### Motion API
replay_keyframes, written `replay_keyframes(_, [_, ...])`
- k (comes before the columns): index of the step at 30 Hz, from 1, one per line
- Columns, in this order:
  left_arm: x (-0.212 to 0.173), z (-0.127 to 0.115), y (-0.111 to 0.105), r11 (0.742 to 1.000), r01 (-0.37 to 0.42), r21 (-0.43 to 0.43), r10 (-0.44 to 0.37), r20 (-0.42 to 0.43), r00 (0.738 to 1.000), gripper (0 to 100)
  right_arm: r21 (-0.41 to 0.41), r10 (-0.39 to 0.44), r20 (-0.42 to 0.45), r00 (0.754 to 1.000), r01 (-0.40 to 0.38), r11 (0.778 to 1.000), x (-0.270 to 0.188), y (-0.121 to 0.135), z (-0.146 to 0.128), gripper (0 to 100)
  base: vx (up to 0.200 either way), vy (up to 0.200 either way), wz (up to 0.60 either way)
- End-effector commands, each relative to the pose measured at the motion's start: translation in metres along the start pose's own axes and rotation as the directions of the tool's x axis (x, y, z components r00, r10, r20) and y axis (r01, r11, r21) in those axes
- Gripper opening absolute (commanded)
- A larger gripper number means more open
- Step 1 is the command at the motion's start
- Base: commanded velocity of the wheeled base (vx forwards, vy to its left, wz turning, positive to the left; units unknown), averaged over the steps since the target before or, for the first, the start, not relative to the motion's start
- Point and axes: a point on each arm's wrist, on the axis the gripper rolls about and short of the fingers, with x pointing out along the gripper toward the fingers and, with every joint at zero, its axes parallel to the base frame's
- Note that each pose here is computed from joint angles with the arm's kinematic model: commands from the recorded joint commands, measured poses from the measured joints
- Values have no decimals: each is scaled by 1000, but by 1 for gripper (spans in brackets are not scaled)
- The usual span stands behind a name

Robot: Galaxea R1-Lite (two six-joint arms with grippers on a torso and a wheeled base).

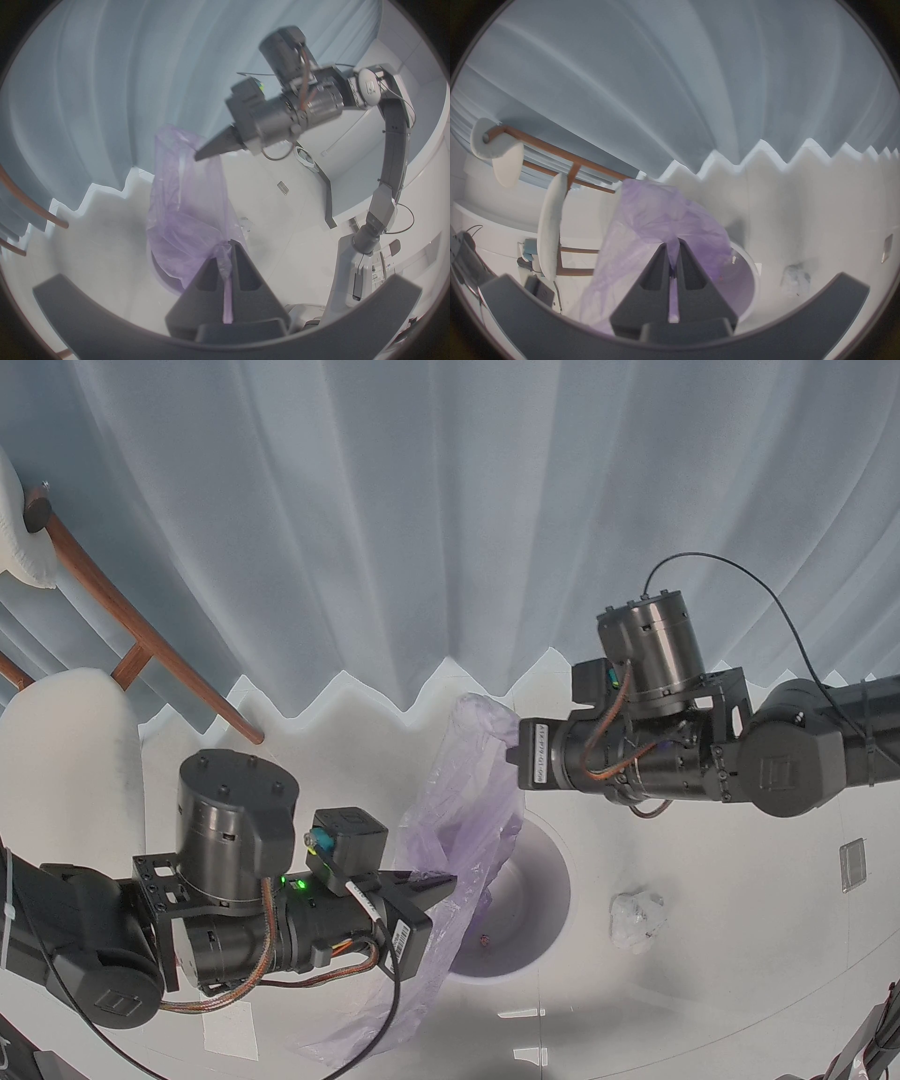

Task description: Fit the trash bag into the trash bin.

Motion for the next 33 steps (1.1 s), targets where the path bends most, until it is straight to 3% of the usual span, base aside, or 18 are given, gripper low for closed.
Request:
replay_keyframes(1, [2, 3, 2, 999, -19, -49, 19, 9, 1000, 0, -4, -93, -31, 995, 93, 996, -36, -38, -11, 0, 0, 0, 0])
replay_keyframes(10, [33, 7, -7, 999, 10, -46, -11, -10, 1000, 0, 0, -188, -56, 981, 188, 982, -40, -76, -16, 0, 0, 0, 0])
replay_keyframes(19, [84, -4, -24, 998, 48, -35, -50, -72, 996, 0, -13, -151, -94, 984, 151, 988, -30, -112, -9, 0, 0, 0, 0])
replay_keyframes(24, [100, -9, -16, 999, -25, -35, 22, -88, 996, 0, -4, -157, -132, 979, 157, 988, -18, -120, -15, 0, 0, 0, 0])
replay_keyframes(26, [102, -4, -1, 997, -66, -51, 62, -73, 995, 0, 1, -153, -115, 982, 154, 988, -9, -122, -14, 0, 0, 0, 0])
replay_keyframes(33, [112, -15, 1, 996, -71, -54, 64, -109, 992, 0, -1, -147, -61, 987, 147, 989, 19, -131, -18, 0, 0, 0, 0])
